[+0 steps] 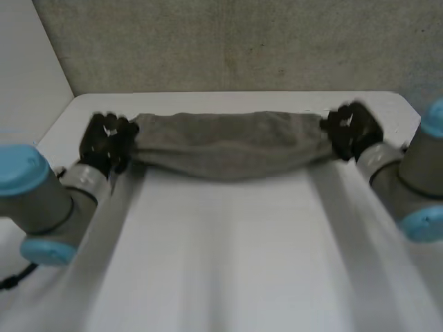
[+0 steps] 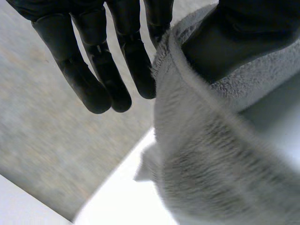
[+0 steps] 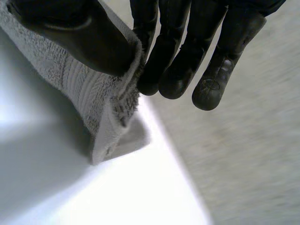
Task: Fold the towel.
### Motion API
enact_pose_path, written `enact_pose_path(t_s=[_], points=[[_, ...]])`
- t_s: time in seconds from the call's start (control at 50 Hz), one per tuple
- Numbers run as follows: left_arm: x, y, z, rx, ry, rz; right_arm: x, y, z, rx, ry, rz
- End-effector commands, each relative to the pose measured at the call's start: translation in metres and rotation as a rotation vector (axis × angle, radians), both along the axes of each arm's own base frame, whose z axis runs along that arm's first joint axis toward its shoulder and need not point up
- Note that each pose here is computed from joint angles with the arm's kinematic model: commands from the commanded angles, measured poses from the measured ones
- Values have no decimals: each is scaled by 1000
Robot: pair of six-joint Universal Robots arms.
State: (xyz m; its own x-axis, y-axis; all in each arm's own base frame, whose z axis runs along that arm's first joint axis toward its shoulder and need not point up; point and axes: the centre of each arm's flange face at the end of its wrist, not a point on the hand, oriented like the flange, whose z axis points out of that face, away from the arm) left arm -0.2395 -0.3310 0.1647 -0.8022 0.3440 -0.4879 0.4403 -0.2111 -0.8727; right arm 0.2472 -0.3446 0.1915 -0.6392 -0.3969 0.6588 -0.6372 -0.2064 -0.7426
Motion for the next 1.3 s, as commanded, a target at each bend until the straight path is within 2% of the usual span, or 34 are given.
enact_pose_path(t_s=[0.02, 0.32, 0.56, 0.66, 0.74, 0.86, 0.92, 1.02, 1.08, 1.16, 1.3], points=[[3, 15, -43, 83, -26, -2, -6, 17, -43, 137, 38, 4], [5, 12, -55, 25, -211, 1, -18, 20, -37, 139, 24, -28], [20, 6, -58, 44, -229, 48, -23, 15, -37, 123, 20, -47], [35, 0, -40, 15, -217, 87, -22, 15, -37, 123, 19, -49], [36, 5, -27, -4, -213, 90, -23, 16, -34, 126, 14, -55], [36, 29, -4, 28, -214, 72, -25, 24, 0, 90, -21, -57], [39, 44, 9, 40, -211, 60, -27, 36, 8, 139, -6, -43], [42, 76, 27, 46, -206, 6, -40, 64, 23, 255, 87, -23], [47, 90, 33, 50, -205, 1, -55, 78, 34, 284, 171, -13], [51, 106, 38, 58, -204, -12, -68, 93, 50, 292, 216, -8], [51, 135, 33, 148, -202, -90, -86, 106, 74, 304, 171, 40]])
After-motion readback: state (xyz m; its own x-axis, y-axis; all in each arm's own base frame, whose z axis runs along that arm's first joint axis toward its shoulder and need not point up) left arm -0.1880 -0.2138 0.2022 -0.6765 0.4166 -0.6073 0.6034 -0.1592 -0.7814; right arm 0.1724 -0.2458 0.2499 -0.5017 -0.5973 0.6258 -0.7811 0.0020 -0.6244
